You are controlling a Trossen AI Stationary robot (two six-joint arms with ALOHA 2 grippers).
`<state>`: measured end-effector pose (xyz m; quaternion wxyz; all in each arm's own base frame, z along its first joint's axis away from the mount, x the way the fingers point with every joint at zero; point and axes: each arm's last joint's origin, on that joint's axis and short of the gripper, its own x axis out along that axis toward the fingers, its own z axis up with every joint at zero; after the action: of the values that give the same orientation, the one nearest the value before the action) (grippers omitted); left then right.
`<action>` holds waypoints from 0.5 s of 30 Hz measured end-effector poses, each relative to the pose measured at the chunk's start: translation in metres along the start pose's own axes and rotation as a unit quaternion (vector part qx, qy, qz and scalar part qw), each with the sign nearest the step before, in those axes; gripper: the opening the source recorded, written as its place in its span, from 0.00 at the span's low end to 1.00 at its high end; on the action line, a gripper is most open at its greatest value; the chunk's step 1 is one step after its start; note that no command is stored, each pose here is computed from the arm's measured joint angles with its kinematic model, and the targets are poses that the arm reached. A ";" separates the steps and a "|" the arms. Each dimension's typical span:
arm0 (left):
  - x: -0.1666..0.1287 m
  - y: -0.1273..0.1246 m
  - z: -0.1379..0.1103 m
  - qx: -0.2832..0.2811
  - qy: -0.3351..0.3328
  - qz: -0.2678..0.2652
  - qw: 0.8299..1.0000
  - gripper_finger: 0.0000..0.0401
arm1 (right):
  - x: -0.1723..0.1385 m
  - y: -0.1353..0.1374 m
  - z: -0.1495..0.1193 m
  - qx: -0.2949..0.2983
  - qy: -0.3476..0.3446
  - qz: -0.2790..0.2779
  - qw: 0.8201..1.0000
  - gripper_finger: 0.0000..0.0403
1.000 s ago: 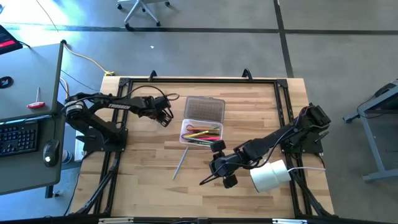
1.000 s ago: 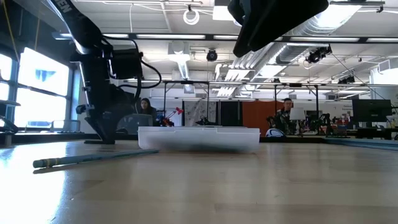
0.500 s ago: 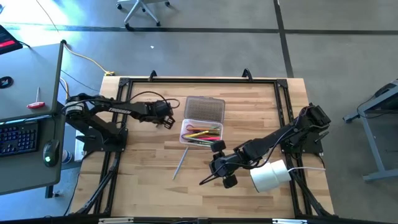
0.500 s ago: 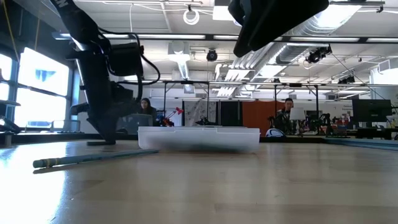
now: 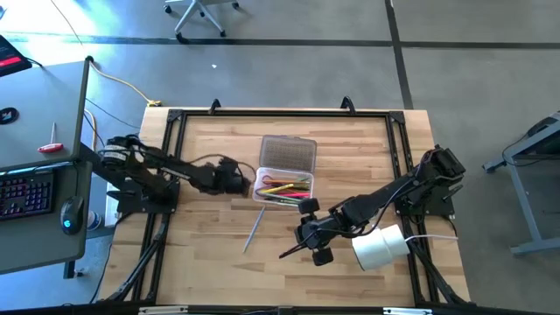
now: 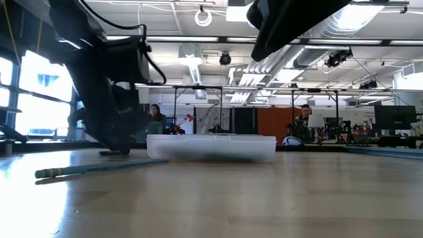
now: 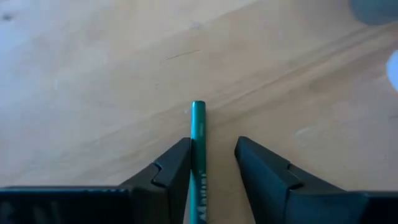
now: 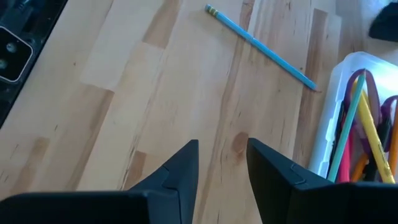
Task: Pick & place school supplies into a supply box
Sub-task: Put the dark green crayon into the black supply box
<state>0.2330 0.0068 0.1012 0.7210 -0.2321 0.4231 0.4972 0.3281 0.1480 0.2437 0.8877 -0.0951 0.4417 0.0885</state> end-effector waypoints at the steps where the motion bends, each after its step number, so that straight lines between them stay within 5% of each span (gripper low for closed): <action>1: 0.000 -0.002 -0.005 -0.002 -0.015 0.006 1.000 0.42 | 0.000 0.000 0.000 0.003 0.000 0.000 1.000 0.28; 8: 0.001 -0.008 -0.030 0.002 -0.069 0.025 0.997 0.33 | 0.000 0.000 0.000 0.036 0.000 0.000 0.999 0.28; 15: 0.007 0.000 -0.045 -0.052 -0.124 0.001 0.991 0.32 | 0.000 0.000 0.000 0.067 0.000 0.000 0.998 0.28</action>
<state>0.2171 -0.0234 0.0711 0.7543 -0.2053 0.3046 0.5441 0.3279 0.1483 0.2436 0.8920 -0.0356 0.4467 0.0589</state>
